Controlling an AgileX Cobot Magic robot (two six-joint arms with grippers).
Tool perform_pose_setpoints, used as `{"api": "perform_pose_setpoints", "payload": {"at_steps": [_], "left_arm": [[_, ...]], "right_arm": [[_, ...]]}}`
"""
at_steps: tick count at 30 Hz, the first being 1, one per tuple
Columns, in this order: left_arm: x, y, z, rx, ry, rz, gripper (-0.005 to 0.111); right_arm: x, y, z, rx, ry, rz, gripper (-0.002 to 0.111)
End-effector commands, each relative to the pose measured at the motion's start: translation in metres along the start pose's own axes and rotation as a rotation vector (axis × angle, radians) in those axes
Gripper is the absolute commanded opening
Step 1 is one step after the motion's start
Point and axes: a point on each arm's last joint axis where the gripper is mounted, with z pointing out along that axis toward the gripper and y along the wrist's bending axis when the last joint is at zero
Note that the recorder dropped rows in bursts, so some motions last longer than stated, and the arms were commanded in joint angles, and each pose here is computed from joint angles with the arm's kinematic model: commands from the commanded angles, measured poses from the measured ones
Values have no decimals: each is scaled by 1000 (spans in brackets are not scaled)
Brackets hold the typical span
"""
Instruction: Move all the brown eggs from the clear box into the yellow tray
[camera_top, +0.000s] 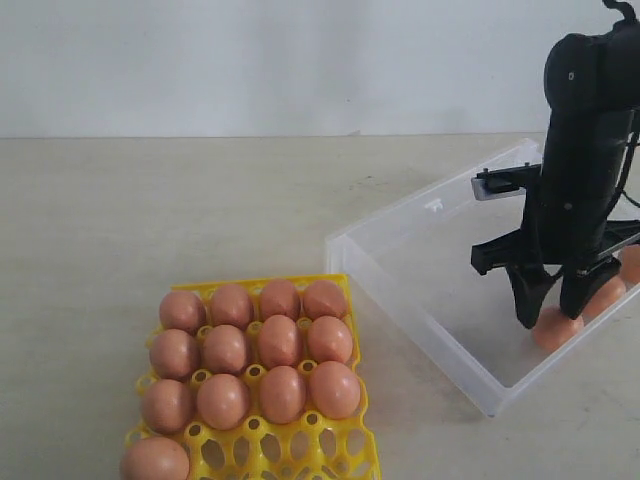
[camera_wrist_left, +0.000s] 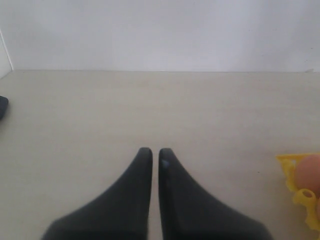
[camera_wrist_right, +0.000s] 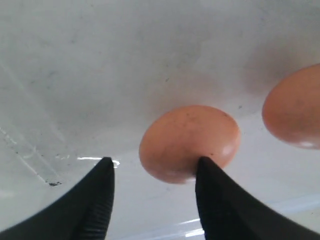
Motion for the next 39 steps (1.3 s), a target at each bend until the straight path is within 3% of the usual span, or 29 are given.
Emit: {"api": "perform_pose_setpoints", "payload": {"at_steps": [1,5,11,27,30,33,39], "left_arm": [[-1,0,0,-2,-8,2,4],[-1,0,0,-2,-8,2,4],[-1,0,0,-2,-8,2,4],[-1,0,0,-2,-8,2,4],[-1,0,0,-2,-8,2,4],[-1,0,0,-2,-8,2,4],[-1,0,0,-2,-8,2,4]], "right_arm": [[-4,-1,13,5,40,6,45],[-10,-2,25,14,38,5,45],[-27,-3,26,24,-122,-63,45],[-25,-3,17,30,-132,-136,45],[-27,-2,-10,25,-186,-72,45],[-15,1,-31,-6,-116,93,45],[-15,6,-32,-55,-118,106,45]]}}
